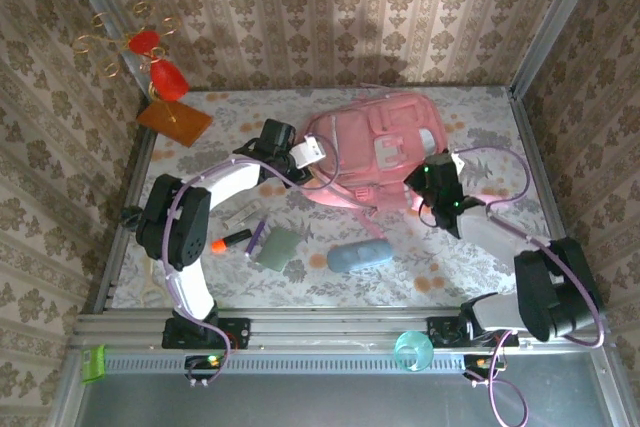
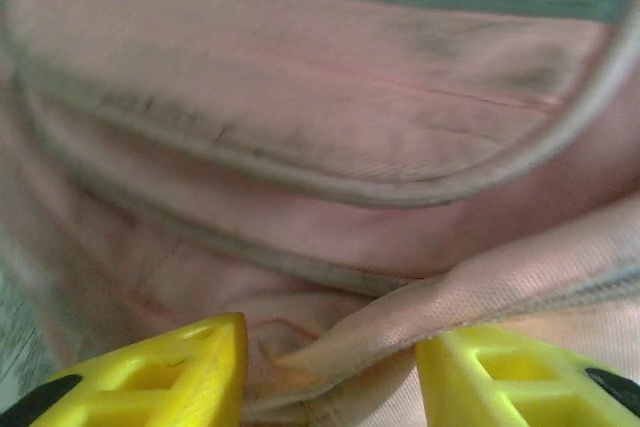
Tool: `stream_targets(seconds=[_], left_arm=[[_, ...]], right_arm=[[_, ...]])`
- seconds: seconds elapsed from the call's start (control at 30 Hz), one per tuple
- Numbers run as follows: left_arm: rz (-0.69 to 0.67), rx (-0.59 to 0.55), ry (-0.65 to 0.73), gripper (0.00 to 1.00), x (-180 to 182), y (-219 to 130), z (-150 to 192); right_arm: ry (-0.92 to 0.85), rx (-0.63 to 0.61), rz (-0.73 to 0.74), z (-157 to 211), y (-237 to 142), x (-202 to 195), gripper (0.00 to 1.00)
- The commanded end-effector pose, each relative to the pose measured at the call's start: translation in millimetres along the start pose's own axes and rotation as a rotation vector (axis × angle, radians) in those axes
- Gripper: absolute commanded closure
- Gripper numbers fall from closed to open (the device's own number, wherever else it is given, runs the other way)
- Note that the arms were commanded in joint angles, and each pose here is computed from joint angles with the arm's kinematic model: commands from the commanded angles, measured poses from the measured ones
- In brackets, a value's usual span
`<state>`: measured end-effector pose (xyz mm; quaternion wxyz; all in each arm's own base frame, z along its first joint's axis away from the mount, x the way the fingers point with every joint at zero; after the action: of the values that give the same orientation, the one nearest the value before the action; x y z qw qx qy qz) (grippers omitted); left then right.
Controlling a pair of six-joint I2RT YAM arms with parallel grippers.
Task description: Pack the student bag
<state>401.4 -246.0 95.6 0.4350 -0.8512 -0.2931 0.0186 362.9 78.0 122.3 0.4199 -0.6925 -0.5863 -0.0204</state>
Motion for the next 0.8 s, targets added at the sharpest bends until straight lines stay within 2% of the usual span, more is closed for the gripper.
stream_targets(seconds=[0.0, 0.07, 0.1, 0.13, 0.17, 0.27, 0.33, 0.43, 0.53, 0.63, 0.77], left_arm=[[-0.287, 0.059, -0.265, 0.44, 57.6, -11.4, 11.8], [-0.347, 0.075, -0.345, 0.39, 62.6, -22.3, 19.8], [-0.375, 0.071, -0.393, 0.33, 64.0, -29.8, 23.1], [-0.38, 0.068, -0.425, 0.32, 61.2, -35.0, 26.6], [-0.389, 0.054, -0.471, 0.24, 59.2, -42.0, 29.0], [-0.368, 0.021, -0.644, 0.19, 46.2, -59.1, 34.6], [-0.333, -0.004, -0.741, 0.19, 29.2, -67.7, 29.7], [-0.228, -0.074, -0.814, 0.2, -11.6, -76.4, 1.7], [-0.047, -0.141, -0.914, 0.24, -56.4, -74.0, -38.4], [0.071, -0.14, -0.988, 0.27, -85.5, -61.4, -66.5], [0.148, -0.104, -1.019, 0.28, -110.3, -41.1, -88.2]], right_arm=[[0.07, -0.146, -0.046, -8.1, -17.2, 19.4, 1.0], [0.075, -0.171, -0.05, -0.3, -21.8, 24.8, 1.0], [0.082, -0.182, -0.056, 2.8, -23.3, 26.4, 1.0], [0.089, -0.192, -0.062, 4.5, -24.3, 28.1, 1.0], [0.094, -0.196, -0.065, 5.9, -24.6, 29.4, 1.0], [0.109, -0.203, -0.087, 8.2, -25.2, 34.2, 1.0], [0.109, -0.194, -0.106, 10.1, -25.6, 39.0, 1.0], [0.111, -0.18, -0.135, 10.6, -25.9, 45.4, 1.0], [0.105, -0.171, -0.154, 10.9, -27.0, 50.1, 1.0], [0.108, -0.169, -0.173, 10.8, -28.1, 52.5, 1.0], [0.109, -0.164, -0.194, 10.9, -29.3, 56.4, 1.0]])
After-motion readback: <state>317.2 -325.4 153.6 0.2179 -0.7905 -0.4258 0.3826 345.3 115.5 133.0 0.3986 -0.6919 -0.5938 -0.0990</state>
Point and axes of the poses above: each hand's point on the last joint's axis, 136 mm out from that joint toward the fingers, its own y axis out along the fingers, its own x axis along the line the jaws close on, z = x × y, the point moved 1 cm from there along -y, back along the fingers, and after that the axes turned 6 degrees about -y, right-handed, at the moved point
